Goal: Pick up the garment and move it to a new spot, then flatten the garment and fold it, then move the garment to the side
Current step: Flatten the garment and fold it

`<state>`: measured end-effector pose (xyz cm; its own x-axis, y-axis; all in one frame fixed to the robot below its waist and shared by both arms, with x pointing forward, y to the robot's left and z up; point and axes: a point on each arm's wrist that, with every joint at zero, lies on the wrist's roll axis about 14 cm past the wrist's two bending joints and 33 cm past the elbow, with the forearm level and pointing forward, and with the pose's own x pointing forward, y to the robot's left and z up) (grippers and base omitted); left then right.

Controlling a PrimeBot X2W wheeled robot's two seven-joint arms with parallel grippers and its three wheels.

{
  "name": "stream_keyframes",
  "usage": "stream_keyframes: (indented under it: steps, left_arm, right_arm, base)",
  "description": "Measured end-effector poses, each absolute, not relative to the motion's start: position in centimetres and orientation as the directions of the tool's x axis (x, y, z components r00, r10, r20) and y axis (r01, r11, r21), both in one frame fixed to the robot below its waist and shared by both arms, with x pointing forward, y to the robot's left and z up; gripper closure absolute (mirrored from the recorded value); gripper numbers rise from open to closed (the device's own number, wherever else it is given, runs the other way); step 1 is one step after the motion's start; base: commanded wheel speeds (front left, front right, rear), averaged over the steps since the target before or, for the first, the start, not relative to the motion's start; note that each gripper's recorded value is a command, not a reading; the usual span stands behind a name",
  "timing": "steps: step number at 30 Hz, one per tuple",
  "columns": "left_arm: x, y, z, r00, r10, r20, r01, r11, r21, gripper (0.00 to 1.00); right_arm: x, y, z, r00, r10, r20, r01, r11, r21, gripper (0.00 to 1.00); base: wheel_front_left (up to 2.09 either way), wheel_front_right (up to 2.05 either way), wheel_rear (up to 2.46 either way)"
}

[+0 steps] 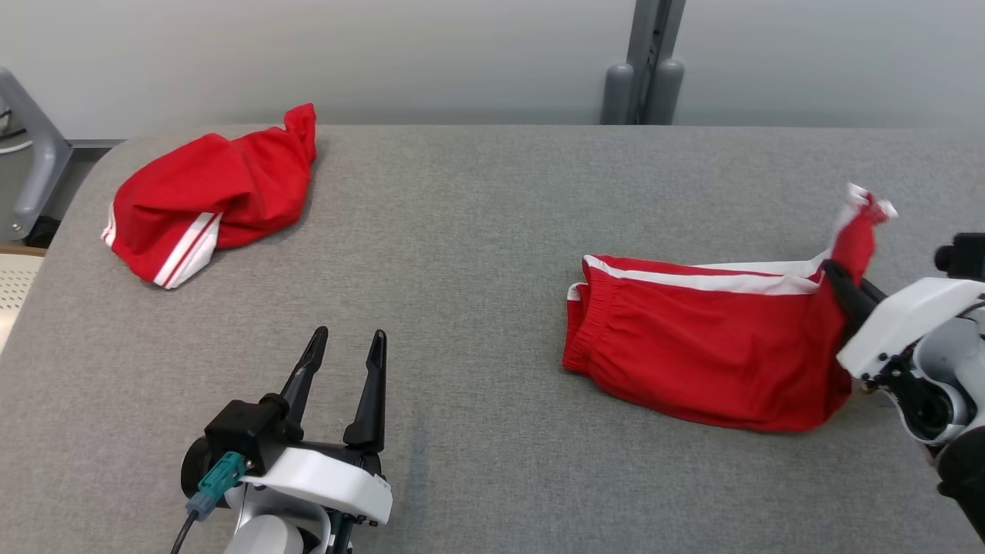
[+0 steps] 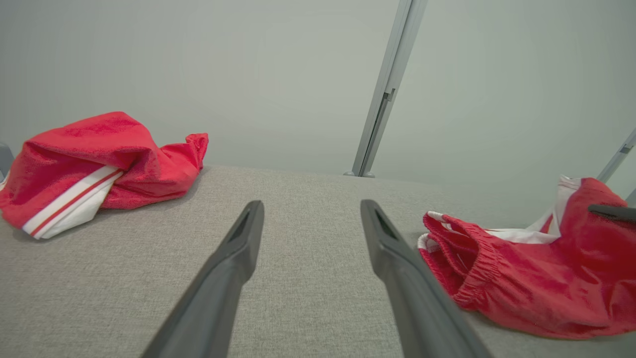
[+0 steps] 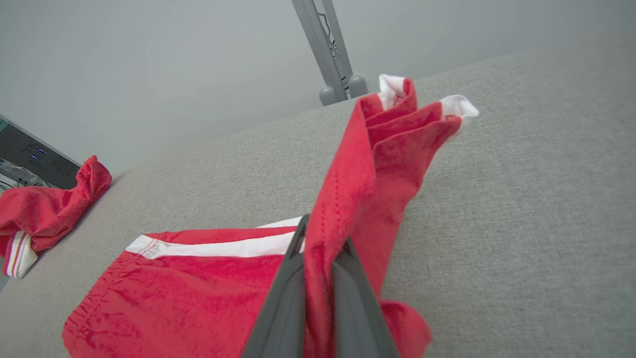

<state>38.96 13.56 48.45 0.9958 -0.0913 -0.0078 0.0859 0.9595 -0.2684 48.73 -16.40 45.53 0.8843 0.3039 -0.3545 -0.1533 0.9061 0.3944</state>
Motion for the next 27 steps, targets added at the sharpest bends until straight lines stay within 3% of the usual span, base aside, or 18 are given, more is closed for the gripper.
stream_keyframes:
  steps: [6, 12, 20, 27]
  left_arm:
    - [38.3, 14.5, 49.2, 0.998, -0.06, 0.012, 0.061, 0.96, -0.273, 0.0]
    - [38.0, 15.1, 49.1, 0.999, -0.042, 0.007, 0.042, 0.96, -0.276, 0.0]
    - [38.0, 15.6, 48.7, 1.0, -0.021, -0.004, 0.019, 0.959, -0.283, 0.0]
    - [38.0, 15.7, 48.5, 1.0, -0.012, -0.01, 0.009, 0.958, -0.287, 0.0]
  right_arm:
    - [48.3, -10.0, 47.7, 0.831, 0.468, -0.301, -0.338, 0.854, 0.396, 1.0]
    - [47.1, -4.6, 47.7, 0.755, 0.581, -0.303, -0.45, 0.796, 0.405, 1.0]
    - [45.7, -0.3, 45.5, 0.677, 0.641, -0.362, -0.503, 0.761, 0.409, 1.0]
    - [45.5, 0.4, 44.6, 0.667, 0.638, -0.386, -0.507, 0.767, 0.393, 0.99]
  base:
    - [0.0, 0.0, 0.0]
    - [0.0, 0.0, 0.0]
    - [0.0, 0.0, 0.0]
    - [0.0, 0.0, 0.0]
